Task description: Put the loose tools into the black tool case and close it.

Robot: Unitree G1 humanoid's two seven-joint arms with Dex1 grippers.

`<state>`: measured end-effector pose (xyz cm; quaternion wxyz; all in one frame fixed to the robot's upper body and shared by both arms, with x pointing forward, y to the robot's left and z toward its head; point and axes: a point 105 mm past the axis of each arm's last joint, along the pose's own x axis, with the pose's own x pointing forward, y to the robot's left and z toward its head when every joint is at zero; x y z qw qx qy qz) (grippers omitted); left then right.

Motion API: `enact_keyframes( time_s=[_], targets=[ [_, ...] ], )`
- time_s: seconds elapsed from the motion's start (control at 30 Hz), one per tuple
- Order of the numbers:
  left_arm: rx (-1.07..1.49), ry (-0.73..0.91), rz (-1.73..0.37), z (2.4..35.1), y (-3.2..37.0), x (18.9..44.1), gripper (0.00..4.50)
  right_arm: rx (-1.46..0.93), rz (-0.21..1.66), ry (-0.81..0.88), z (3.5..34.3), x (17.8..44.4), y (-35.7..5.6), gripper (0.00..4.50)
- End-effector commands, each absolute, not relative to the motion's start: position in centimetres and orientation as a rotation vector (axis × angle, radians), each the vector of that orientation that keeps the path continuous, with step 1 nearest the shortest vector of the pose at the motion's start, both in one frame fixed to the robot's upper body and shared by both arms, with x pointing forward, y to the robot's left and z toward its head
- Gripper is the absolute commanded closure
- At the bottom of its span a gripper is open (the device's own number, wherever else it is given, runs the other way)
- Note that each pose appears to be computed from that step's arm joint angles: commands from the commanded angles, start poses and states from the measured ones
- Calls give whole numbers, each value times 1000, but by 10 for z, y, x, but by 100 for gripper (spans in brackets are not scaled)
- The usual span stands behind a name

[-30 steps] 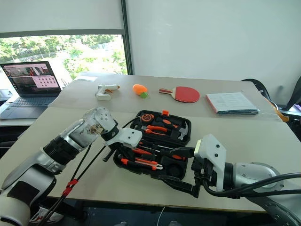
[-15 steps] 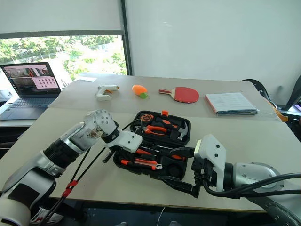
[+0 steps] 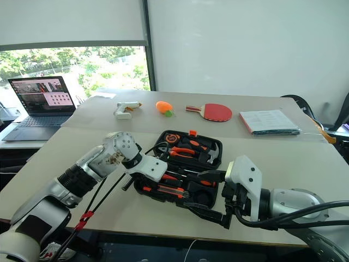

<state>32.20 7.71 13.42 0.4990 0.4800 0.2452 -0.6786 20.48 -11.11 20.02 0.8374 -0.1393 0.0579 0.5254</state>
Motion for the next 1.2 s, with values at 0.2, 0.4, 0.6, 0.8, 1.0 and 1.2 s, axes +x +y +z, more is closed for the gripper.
enact_keyframes(
  time_s=[0.2, 0.4, 0.6, 0.8, 1.0, 1.2],
  targets=[
    [1044, 502, -1638, 173, 64, 327, 442, -315, 1111, 80, 206, 204, -110, 0],
    [1075, 524, -1636, 149, 58, 330, 442, -317, 1109, 78, 207, 205, -110, 0],
    [1133, 543, -1639, 127, 57, 328, 442, -313, 1105, 82, 207, 204, -110, 0],
    [1218, 528, -1642, 110, 61, 326, 442, -306, 1106, 78, 208, 203, -110, 0],
    [913, 377, -1668, 153, 45, 321, 442, -319, 1067, 89, 207, 205, -117, 0],
    [557, 172, -1660, 220, 52, 323, 390, -341, 809, 142, 195, 222, -168, 0]
  ],
)
